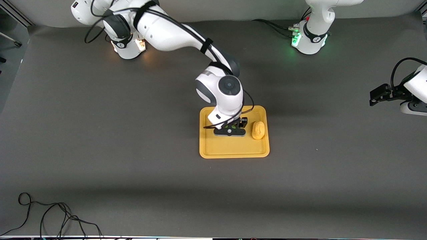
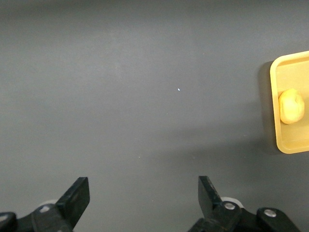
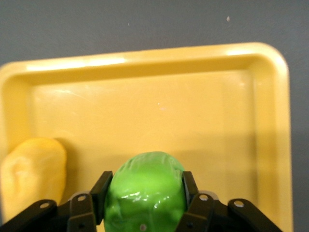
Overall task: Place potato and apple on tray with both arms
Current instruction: 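Carry the green apple over the tray with the right gripper, then lower the apple onto the tray and open the right gripper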
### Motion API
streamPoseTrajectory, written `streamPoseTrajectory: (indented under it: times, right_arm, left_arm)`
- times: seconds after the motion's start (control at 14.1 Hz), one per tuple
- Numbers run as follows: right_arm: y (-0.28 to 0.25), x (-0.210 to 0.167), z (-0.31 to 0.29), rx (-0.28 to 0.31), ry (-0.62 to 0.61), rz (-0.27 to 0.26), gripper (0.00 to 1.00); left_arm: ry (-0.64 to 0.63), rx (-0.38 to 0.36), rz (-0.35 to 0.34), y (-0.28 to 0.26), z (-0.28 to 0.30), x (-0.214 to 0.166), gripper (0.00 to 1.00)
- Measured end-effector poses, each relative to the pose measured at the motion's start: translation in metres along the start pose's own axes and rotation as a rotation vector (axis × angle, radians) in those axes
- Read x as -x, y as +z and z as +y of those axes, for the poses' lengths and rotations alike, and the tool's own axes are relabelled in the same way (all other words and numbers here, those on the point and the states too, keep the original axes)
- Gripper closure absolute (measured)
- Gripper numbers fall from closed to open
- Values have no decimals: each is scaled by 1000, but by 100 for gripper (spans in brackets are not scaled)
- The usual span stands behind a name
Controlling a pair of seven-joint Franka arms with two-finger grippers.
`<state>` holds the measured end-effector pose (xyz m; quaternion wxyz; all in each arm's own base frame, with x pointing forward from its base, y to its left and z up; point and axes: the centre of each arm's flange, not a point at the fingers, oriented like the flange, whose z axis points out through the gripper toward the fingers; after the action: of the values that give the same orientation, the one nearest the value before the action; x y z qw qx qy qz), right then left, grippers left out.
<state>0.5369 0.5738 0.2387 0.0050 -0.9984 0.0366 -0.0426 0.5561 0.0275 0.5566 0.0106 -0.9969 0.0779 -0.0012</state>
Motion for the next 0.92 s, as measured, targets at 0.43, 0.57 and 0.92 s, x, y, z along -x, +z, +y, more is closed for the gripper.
streamPoseTrajectory:
  times: [0.43, 0.57, 0.92]
  right_arm:
    - [41, 3, 1, 16, -20, 25, 37]
    - [39, 1, 1, 10, -14, 34, 33]
    - [-24, -12, -5, -2, 3, 53, 0]
  left_arm:
    - [0, 1, -7, 4, 0, -1, 0]
    - [0, 1, -9, 5, 0, -1, 0]
    - [1, 2, -12, 7, 0, -1, 0]
